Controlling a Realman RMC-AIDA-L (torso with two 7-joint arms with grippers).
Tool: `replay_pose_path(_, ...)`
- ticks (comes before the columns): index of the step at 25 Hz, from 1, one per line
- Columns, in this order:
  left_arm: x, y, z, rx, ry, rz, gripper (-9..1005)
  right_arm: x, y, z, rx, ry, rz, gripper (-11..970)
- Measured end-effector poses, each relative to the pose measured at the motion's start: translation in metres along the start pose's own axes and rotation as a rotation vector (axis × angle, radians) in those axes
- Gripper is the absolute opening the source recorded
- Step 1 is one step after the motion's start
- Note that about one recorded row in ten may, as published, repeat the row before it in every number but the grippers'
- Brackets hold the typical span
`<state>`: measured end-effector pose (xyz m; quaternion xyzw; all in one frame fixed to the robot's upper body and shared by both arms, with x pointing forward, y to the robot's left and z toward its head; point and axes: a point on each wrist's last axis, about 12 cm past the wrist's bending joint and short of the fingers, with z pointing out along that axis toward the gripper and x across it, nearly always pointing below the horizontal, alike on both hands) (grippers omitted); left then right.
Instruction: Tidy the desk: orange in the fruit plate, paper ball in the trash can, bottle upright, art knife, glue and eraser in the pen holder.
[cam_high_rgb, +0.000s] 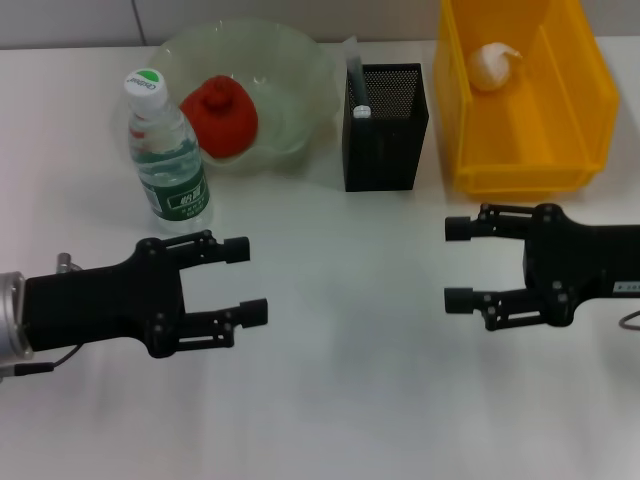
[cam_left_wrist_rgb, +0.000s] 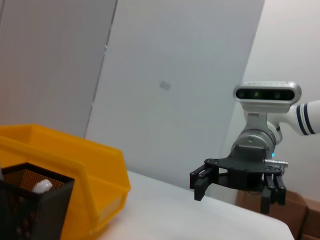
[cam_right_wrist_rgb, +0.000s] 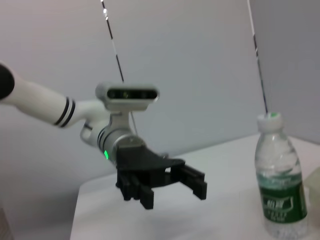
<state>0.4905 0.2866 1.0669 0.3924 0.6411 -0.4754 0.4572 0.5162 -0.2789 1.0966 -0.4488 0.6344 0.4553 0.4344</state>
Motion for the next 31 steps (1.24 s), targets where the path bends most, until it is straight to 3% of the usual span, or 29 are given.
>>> replay_pose_path(12, 0.000, 0.003, 0.013, 0.050, 0.070, 0.015, 783, 0.011, -0.001, 0.012, 0.000, 0.061, -0.014, 831)
replay_pose_path(31, 0.003, 0.001, 0.011, 0.061, 0.090, 0.010, 783, 0.011, -0.004, 0.020, 0.002, 0.064, -0.040, 831)
